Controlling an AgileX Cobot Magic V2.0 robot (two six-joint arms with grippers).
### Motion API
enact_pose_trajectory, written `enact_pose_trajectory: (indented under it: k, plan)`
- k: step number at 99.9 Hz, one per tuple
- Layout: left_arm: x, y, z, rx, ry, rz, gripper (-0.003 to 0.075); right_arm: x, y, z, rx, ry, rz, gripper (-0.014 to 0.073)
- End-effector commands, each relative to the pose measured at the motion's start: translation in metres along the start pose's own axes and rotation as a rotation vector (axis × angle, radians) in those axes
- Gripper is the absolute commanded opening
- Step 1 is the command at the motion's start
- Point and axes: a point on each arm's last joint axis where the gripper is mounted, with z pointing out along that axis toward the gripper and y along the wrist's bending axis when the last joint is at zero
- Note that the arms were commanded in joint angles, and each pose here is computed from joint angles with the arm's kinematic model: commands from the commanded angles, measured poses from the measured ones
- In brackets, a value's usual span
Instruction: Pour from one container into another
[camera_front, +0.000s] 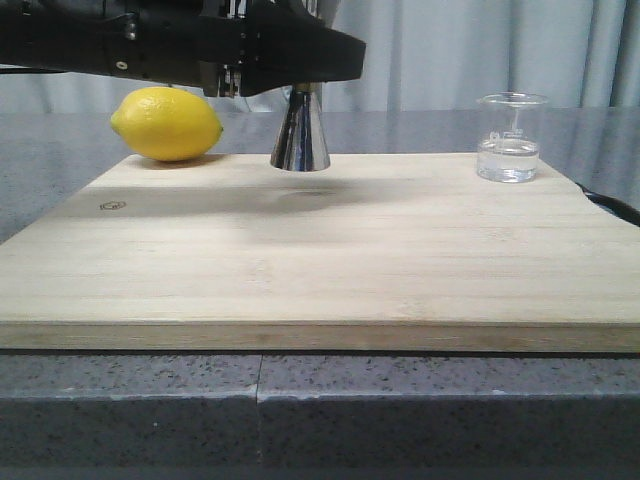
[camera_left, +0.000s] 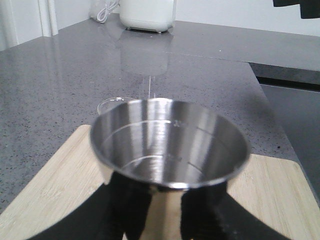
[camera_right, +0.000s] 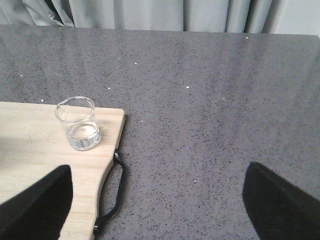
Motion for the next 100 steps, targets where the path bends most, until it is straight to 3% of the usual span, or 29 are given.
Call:
enact_pose_trajectory:
  k: [1,52,73,100]
  plan:
    - [-0.041,-0.013,-0.004,0.058,-0.166,0.045,0.0238,-0.016,0.0,-0.001,0.004,-0.097,-0.033,0.0629]
    - [-0.04,-0.012,-0.004,0.05,-0.161,0.044,0.0238,-0.017,0.032,0.052,-0.215,0.102,-0.198,0.0629]
    - [-0.04,-0.012,-0.004,0.05,-0.161,0.044,0.0238,-0.014,0.041,0.08,-0.252,0.102,-0.081,0.0629]
    - [-0.04,-0.012,-0.004,0.05,-0.161,0.044,0.0238,0.019,0.068,0.119,-0.292,-0.011,-0.092,0.0629]
